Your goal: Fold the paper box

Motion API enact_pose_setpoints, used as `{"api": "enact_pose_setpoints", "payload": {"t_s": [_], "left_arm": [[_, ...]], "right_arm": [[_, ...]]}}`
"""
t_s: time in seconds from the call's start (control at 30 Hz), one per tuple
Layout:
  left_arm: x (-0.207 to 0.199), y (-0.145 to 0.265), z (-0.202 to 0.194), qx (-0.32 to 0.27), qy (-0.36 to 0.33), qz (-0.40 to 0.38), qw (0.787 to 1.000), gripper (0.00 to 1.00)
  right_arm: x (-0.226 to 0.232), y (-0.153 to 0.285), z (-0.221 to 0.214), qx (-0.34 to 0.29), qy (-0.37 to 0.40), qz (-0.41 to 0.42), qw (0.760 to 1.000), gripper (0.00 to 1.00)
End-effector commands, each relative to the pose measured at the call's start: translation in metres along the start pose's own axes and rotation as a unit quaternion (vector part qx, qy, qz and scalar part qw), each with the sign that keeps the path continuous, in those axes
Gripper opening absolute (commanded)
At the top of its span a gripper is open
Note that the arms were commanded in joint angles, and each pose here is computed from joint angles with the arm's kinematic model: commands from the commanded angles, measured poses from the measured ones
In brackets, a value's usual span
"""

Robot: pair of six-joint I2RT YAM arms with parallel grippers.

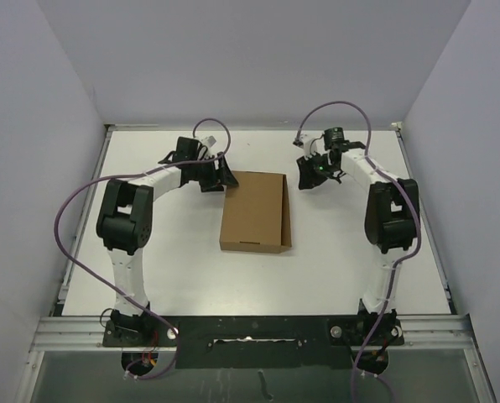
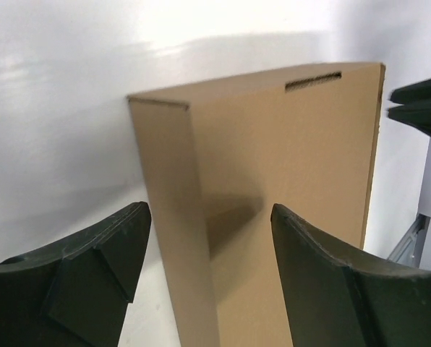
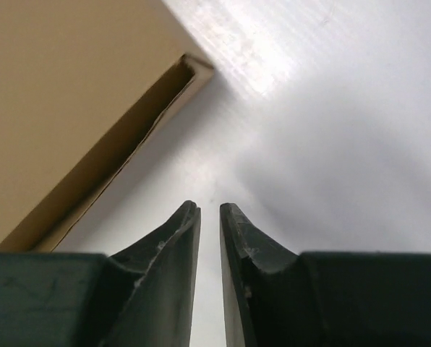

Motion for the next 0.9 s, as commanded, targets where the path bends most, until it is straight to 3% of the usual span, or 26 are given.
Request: {"api": "enact_pose_setpoints", "payload": {"t_s": [0.0, 0.13, 0.2, 0.33, 0.43, 0.8, 0.87], "left_arm": [[-0.047, 0.068, 0.028, -0.087, -0.054, -0.059, 0.993, 0.67], [-0.052, 0.099, 0.003, -0.103, -0.088, -0.07, 0.988, 0.68], [-0.052, 0.112, -0.015, -0.117, -0.104, -0.084, 0.984, 0.68], [-0.042, 0.13, -0.061, -0.135, -0.124, -0.091, 0.979, 0.71], [-0.026, 0.131, -0.098, -0.127, -0.122, -0.07, 0.982, 0.78], [-0.005, 0.099, -0.131, -0.082, -0.078, -0.07, 0.991, 0.79], [-0.004, 0.092, -0.133, -0.074, -0.073, -0.072, 0.992, 0.78]], "right_arm": [[0.033, 0.047, 0.02, -0.097, 0.071, 0.059, 0.991, 0.21], [0.068, 0.072, 0.002, -0.147, 0.157, 0.119, 0.969, 0.22], [0.089, 0.078, -0.018, -0.176, 0.231, 0.143, 0.946, 0.32], [0.12, 0.084, -0.058, -0.215, 0.417, 0.166, 0.867, 0.47], [0.125, 0.086, -0.074, -0.191, 0.43, 0.17, 0.866, 0.5], [0.133, 0.028, -0.108, -0.048, 0.435, 0.218, 0.872, 0.21], [0.135, 0.026, -0.109, -0.046, 0.429, 0.222, 0.874, 0.19]]}}
Point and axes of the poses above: each gripper's point midway between its finger pads, its own y axis back along the fingers, its own x axis along the line the jaws close on, z = x × y, the point moved 7 cm from there along y, back along the fingers, and after that the axes turned 5 degrees about y, right-handed, at the moved point
